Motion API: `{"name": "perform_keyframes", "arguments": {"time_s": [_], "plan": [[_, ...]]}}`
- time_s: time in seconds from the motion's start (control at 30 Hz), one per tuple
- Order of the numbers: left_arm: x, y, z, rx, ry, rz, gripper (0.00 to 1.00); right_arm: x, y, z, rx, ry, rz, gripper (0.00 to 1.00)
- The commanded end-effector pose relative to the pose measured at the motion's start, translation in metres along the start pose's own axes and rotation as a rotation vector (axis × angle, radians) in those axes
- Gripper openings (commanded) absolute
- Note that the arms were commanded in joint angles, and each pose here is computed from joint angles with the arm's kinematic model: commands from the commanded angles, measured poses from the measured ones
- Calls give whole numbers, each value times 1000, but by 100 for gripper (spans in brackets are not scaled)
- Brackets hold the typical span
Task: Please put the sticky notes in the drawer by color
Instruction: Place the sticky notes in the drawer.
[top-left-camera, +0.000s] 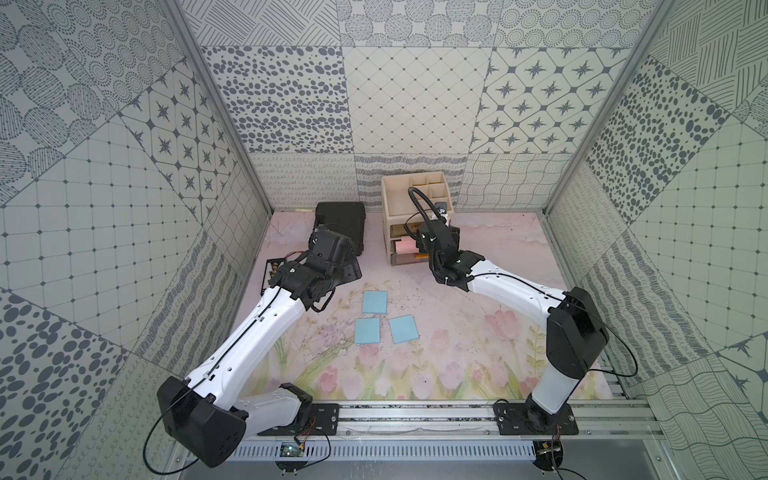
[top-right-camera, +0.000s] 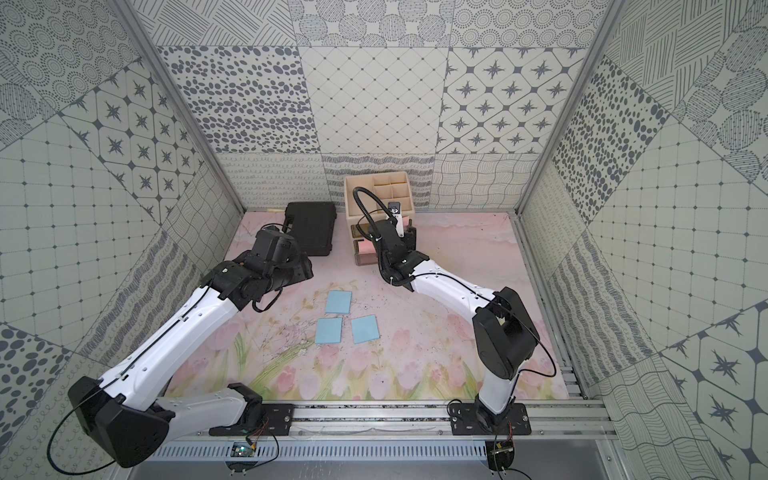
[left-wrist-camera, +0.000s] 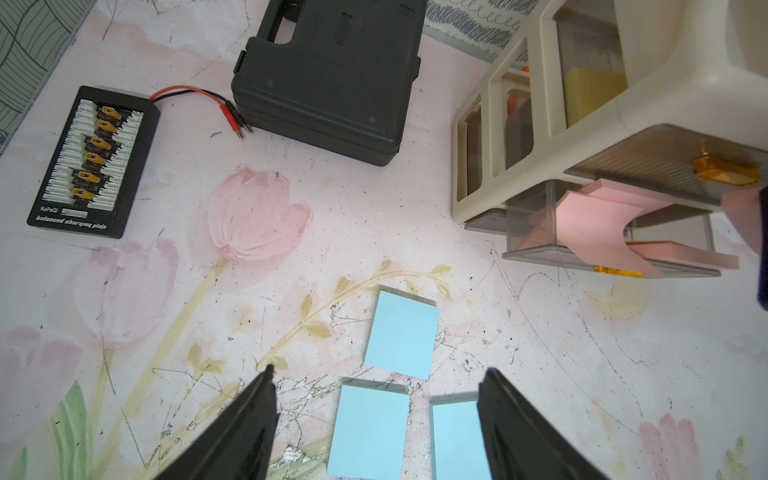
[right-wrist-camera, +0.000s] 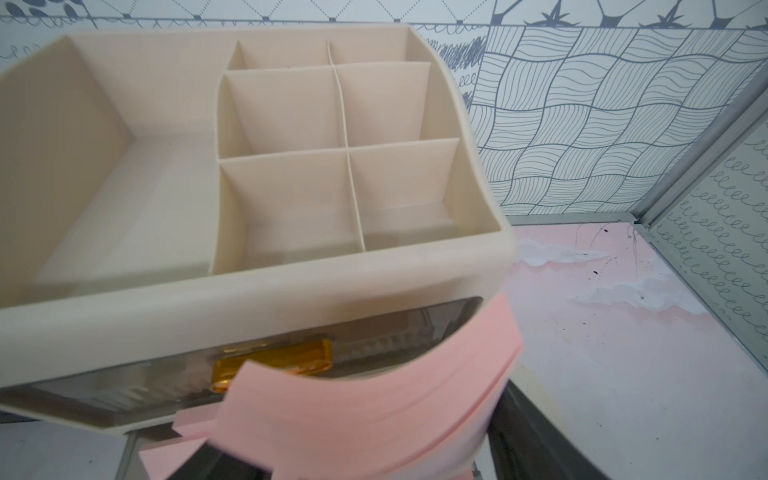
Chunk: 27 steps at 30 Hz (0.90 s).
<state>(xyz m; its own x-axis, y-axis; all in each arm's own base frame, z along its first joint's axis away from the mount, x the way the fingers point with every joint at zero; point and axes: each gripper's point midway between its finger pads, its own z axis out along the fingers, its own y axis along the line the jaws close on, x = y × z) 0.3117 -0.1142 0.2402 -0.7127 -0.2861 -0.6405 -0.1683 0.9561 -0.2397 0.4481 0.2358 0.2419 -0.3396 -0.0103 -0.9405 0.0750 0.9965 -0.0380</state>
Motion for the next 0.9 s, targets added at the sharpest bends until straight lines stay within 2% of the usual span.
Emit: {"name": "perform_keyframes", "arguments": {"time_s": [0.0, 0.17, 0.5, 0.87], "plan": [[-7, -9, -1, 40, -15, -27, 79, -10, -8, -4, -4, -50, 0, 77], [-8, -10, -3, 40, -14, -28, 79, -13, -12, 2, 2, -67, -1, 77], [-6, -13, 2, 34, -5, -22, 79, -20, -3, 4, -87, -107, 7, 78], [-5, -14, 5, 27, 1, -17, 79, -8, 10, 15, -142, -92, -9, 80]]}}
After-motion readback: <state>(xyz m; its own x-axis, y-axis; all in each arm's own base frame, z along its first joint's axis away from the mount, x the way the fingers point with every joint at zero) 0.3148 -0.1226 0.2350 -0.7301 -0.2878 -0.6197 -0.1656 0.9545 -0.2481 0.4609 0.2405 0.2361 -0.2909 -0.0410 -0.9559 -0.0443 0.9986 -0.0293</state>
